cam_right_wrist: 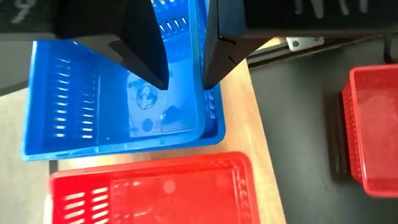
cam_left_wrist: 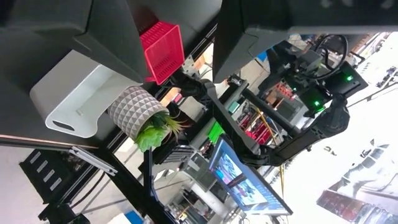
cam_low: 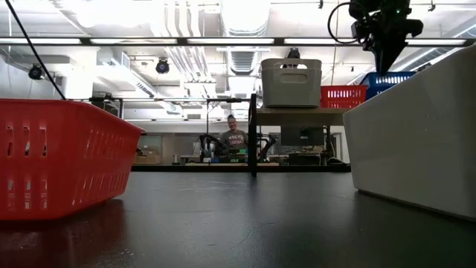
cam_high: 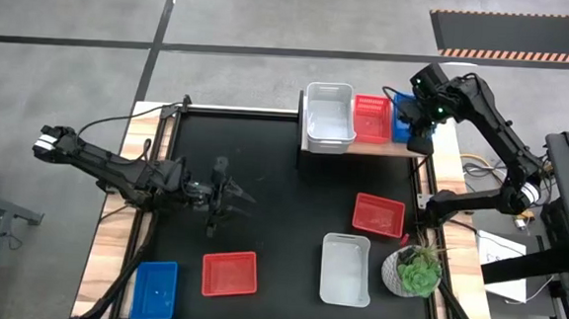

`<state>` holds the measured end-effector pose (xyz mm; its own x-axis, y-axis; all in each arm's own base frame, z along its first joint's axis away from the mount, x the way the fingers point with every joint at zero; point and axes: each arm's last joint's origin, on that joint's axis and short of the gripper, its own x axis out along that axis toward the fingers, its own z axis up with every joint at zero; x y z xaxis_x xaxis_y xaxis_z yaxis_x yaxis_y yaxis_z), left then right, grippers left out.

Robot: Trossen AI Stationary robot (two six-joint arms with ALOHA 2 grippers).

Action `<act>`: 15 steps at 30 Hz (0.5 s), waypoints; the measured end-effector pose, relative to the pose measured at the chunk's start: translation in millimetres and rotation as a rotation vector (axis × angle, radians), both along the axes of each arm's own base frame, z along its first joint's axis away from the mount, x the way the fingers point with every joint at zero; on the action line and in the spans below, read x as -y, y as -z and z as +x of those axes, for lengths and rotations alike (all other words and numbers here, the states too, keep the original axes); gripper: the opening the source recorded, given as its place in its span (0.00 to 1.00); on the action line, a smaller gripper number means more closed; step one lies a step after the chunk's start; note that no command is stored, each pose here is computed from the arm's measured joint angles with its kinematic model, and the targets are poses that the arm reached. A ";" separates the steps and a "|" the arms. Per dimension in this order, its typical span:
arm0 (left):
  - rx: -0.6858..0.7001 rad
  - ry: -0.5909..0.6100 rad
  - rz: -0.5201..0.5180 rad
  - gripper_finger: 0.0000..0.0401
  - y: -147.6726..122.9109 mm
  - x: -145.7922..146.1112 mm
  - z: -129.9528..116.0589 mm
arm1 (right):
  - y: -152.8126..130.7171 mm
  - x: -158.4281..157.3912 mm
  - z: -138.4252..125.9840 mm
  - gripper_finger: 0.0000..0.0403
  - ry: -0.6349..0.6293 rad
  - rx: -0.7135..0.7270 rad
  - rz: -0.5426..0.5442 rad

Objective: Stack baskets on shelf by color
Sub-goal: Stack the top blue bin on top of the blue bin on the shelf, then stack the bottom red bin on top of the red bin on the shelf

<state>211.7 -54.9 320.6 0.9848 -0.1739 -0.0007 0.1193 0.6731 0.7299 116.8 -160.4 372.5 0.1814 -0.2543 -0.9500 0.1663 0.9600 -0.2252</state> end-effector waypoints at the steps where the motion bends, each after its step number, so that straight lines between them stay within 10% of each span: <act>1: 0.007 0.000 -0.003 0.42 -0.7 0.0 0.0 | -3.0 -0.6 0.1 0.23 0.015 0.010 -0.004; 15: 0.001 0.098 -0.386 0.42 3.3 9.7 11.8 | -35.5 -26.1 -0.1 0.13 0.223 0.352 0.215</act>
